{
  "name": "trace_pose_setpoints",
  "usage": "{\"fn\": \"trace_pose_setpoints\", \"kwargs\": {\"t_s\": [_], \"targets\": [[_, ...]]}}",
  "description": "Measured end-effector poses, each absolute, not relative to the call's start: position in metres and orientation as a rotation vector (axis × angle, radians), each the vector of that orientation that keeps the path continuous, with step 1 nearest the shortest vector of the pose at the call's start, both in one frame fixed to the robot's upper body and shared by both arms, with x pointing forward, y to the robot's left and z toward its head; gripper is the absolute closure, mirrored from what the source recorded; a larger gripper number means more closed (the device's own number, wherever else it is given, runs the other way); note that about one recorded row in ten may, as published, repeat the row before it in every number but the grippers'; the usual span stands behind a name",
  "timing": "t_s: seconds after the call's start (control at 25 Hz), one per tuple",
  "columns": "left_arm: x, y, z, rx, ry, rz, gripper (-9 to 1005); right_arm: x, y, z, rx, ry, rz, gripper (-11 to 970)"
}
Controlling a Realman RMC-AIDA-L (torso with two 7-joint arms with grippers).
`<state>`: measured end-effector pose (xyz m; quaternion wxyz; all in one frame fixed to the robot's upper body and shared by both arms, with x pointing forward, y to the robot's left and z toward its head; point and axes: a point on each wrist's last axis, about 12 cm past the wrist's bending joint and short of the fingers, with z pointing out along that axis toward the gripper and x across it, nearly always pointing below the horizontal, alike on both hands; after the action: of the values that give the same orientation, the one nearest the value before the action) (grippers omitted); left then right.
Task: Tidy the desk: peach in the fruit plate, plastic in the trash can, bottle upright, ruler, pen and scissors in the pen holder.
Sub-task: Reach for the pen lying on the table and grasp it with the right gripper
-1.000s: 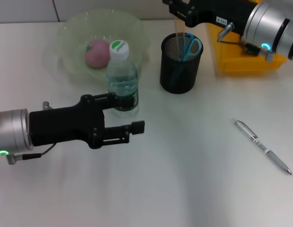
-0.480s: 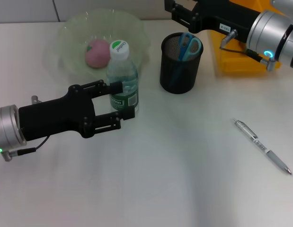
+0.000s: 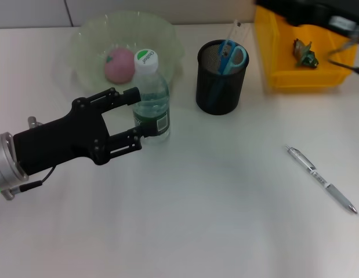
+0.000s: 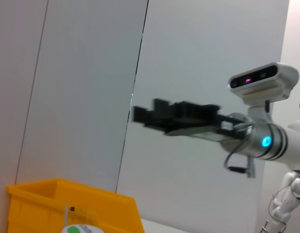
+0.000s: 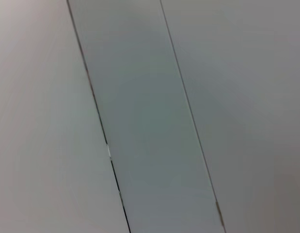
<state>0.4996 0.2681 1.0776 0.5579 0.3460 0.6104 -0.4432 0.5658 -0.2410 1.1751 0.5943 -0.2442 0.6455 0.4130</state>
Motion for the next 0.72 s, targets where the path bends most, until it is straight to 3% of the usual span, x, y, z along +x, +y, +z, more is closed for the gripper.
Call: {"fn": "trace_pose_setpoints", "kwargs": {"t_s": [0.16,0.52,0.72], "targets": [[0.497,0.270,1.076,0.817,1.436,-1.043,271,0.550,-0.269,1.187,-0.602,1.607,0.912,467],[0.493,0.269,1.081,0.857,1.381,-1.056,271,0.533,-0.288,1.191,-0.665,1.918,0.879,455],[0.493,0.269,1.081,0.868,1.378,-1.064,271,0.523,-0.294,1.207,-0.710,2.145,0.784,296]]}}
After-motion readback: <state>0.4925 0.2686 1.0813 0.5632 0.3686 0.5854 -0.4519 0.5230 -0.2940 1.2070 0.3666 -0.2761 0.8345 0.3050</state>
